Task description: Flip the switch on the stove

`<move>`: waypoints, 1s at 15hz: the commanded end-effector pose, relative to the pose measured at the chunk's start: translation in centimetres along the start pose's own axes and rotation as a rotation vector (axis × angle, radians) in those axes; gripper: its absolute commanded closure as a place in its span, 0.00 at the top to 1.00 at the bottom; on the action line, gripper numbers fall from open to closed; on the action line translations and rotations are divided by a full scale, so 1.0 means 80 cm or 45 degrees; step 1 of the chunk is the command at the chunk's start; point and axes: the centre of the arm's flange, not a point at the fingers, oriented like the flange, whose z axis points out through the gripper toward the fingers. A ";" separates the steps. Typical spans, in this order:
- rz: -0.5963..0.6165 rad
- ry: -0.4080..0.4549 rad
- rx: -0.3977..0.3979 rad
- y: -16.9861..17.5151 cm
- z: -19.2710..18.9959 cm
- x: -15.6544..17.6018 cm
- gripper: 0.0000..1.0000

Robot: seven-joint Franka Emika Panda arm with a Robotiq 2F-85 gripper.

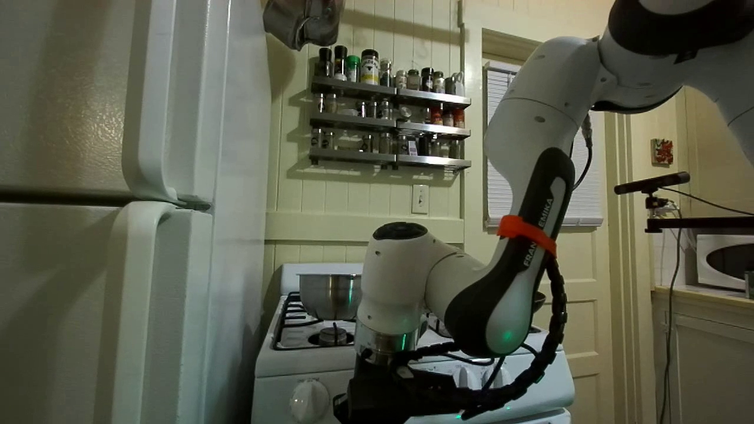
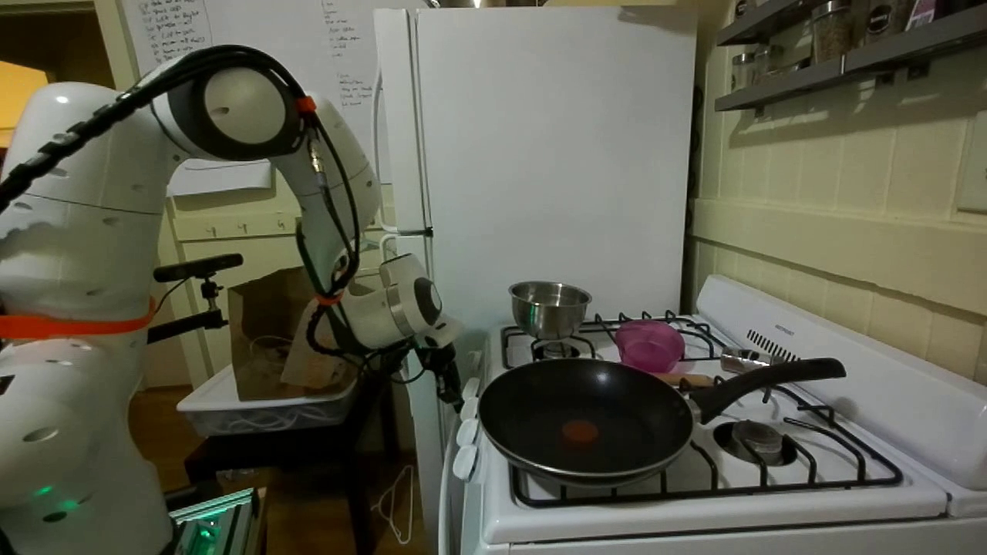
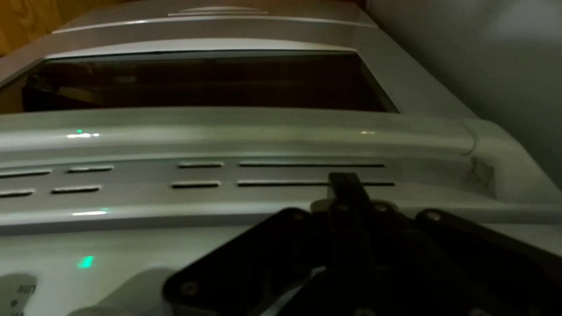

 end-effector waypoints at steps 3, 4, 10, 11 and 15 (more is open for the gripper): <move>-0.022 -0.198 0.009 -0.013 -0.077 -0.017 0.26; -0.045 -0.204 -0.003 -0.012 -0.100 -0.015 0.27; -0.280 -0.091 0.043 0.019 -0.202 0.036 0.69; -0.315 -0.040 0.086 0.022 -0.223 0.049 0.78; -0.433 0.081 0.228 0.044 -0.316 0.099 1.00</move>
